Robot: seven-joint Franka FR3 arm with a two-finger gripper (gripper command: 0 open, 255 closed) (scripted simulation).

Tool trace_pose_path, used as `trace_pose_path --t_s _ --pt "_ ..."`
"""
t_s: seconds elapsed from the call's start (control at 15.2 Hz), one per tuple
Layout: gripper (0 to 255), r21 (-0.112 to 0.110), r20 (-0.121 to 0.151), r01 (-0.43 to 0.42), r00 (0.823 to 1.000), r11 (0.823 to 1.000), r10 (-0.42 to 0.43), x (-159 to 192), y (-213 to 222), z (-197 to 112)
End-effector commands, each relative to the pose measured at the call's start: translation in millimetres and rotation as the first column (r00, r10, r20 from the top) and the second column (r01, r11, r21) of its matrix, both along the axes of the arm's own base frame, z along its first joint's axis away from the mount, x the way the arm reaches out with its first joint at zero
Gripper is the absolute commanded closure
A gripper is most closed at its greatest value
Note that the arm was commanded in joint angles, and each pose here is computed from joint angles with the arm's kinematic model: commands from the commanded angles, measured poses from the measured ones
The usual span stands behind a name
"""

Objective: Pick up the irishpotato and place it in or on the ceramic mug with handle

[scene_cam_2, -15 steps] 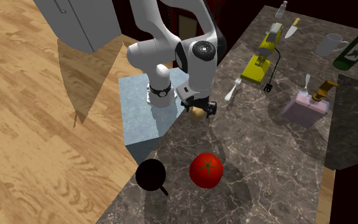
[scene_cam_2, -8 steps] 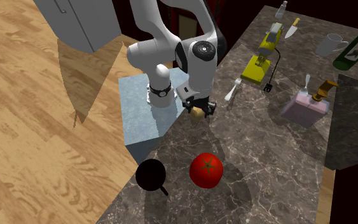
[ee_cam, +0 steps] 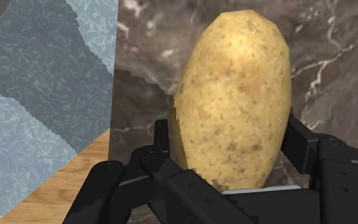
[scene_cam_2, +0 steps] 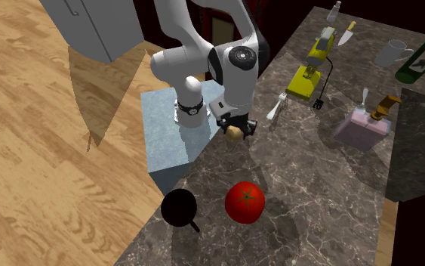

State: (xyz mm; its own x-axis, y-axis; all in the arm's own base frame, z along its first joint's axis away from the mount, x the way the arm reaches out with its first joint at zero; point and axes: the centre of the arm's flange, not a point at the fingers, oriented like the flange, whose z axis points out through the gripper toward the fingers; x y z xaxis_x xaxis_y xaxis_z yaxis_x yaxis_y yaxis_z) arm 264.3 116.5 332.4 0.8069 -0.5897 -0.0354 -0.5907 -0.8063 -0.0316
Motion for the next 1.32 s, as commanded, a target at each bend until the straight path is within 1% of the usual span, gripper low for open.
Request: trace_pose_path --t_s 0.0,1.25 --pt "255 0.0 -0.001 0.0 1.0 1.0 0.0 -0.4 0.1 8.6" --pt "255 0.0 -0.001 0.0 1.0 1.0 0.0 -0.4 0.1 108.9"
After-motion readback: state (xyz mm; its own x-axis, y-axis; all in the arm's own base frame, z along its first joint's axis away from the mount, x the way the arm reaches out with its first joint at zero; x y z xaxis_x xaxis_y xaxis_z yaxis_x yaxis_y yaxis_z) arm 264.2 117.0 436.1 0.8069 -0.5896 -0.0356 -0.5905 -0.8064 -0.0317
